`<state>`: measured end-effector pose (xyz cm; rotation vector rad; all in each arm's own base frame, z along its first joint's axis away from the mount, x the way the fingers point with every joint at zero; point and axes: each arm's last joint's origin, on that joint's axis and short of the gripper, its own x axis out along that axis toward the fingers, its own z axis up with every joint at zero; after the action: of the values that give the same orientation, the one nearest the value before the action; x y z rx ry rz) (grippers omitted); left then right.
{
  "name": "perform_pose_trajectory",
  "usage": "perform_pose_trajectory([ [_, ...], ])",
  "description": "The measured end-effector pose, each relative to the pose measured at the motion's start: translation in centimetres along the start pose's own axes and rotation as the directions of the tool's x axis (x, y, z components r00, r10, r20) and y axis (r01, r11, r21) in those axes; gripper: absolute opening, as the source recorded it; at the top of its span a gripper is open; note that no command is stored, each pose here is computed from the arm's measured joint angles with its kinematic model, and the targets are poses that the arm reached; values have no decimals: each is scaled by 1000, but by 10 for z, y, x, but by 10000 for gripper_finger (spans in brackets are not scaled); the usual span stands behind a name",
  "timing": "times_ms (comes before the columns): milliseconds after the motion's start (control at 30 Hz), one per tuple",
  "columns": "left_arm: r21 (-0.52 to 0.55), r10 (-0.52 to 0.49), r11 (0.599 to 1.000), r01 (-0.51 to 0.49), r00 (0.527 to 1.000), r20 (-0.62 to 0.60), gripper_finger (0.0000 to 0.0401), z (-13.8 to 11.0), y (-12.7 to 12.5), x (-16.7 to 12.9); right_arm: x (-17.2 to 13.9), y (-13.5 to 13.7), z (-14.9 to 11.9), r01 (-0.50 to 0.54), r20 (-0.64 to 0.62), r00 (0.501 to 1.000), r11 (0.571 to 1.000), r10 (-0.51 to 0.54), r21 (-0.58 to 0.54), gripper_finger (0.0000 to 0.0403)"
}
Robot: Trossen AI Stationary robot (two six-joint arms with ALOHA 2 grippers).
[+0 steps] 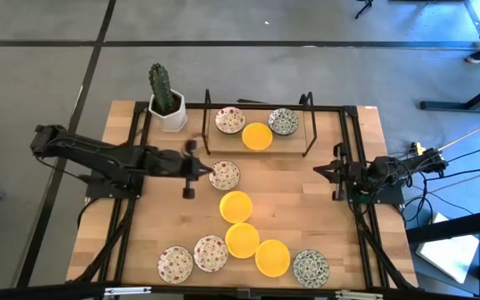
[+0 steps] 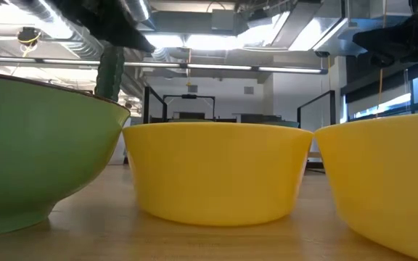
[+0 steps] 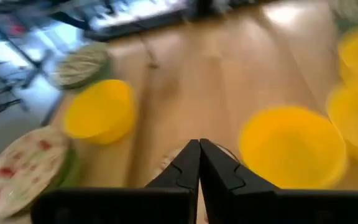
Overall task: Pick & Place Mini bowls
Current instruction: Stack the white red patterned bowl on top of the white red patterned bowl on the shelf
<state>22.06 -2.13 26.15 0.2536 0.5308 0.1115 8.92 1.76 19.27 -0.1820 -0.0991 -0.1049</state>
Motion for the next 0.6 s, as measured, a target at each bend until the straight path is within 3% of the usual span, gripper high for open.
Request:
perform_pose_trajectory([
  [133,91,-44,994,64,978,-204,6,14,-11,22,0,0,-1,-2,-6,1000,999,2,34,14],
  [300,82,-18,995,59,901,-433,20,9,-22,54,0,1,-3,-5,-30,1000,1000,6,28,14],
  [433,133,-29,985,112,860,-509,50,2,-29,71,0,1,-3,-7,-35,999,1000,8,26,14],
  [600,155,-112,961,229,835,-539,110,-4,-36,79,0,1,-4,-7,-38,999,999,9,51,14],
])
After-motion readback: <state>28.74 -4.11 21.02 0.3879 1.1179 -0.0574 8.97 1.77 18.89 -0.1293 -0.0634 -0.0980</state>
